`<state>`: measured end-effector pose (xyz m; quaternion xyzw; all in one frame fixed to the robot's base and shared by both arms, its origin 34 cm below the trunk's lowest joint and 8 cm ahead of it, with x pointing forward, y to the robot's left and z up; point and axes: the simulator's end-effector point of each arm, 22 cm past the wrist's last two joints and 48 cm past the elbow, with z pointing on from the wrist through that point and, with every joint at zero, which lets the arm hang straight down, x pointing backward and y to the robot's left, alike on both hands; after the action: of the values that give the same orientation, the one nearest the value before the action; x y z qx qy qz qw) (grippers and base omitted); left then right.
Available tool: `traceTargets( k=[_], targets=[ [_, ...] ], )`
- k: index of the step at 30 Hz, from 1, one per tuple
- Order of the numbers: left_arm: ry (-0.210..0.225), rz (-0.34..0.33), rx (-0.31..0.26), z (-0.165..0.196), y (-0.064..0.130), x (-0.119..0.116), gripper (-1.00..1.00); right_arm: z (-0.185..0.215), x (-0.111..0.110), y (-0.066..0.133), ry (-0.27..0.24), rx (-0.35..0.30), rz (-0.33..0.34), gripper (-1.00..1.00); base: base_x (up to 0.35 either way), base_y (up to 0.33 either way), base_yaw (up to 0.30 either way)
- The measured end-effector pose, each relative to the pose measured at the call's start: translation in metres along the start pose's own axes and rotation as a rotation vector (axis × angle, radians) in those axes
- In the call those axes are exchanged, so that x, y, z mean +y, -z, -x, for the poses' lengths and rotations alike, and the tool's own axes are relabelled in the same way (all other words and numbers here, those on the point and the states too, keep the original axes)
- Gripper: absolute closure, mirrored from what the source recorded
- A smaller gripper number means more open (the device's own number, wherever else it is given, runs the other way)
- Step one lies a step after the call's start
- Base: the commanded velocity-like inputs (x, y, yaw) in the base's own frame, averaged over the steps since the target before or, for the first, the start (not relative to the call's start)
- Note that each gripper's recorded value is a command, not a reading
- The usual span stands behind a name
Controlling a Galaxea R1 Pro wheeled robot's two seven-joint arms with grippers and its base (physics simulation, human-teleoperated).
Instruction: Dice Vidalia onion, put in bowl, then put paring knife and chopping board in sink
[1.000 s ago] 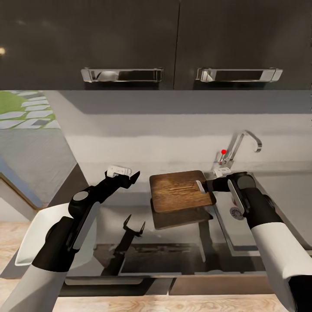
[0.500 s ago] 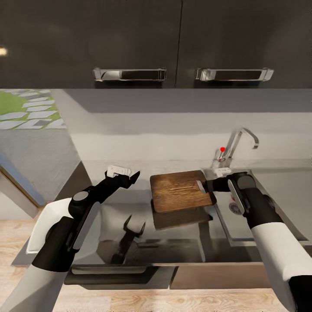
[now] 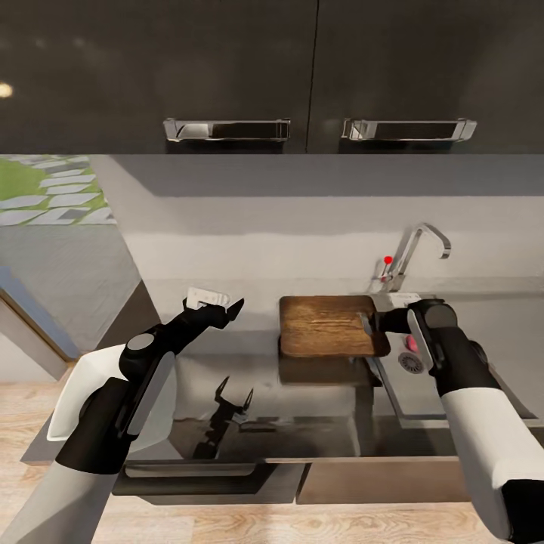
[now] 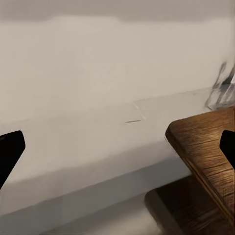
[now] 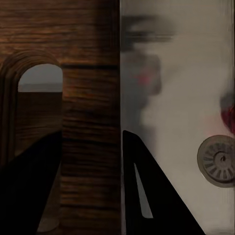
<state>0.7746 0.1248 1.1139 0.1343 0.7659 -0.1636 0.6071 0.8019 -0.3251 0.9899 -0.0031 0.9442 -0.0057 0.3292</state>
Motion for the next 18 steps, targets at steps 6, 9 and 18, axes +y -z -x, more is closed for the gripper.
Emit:
traceTargets(
  k=[6, 9, 18],
  targets=[
    [0.000, 0.000, 0.000, 0.000, 0.000, 0.000, -1.00, 0.000, -0.004, 0.001, -0.028, -0.001, 0.005, 1.00, 0.000, 0.000, 0.000],
    [0.000, 0.000, 0.000, 0.000, 0.000, 0.000, -1.00, 0.000, 0.003, 0.000, -0.031, -0.001, 0.016, 1.00, 0.000, 0.000, 0.000],
    [0.000, 0.000, 0.000, 0.000, 0.000, 0.000, -1.00, -0.002, 0.010, -0.001, -0.034, 0.009, 0.027, 1.00, 0.000, 0.000, 0.000]
  ],
)
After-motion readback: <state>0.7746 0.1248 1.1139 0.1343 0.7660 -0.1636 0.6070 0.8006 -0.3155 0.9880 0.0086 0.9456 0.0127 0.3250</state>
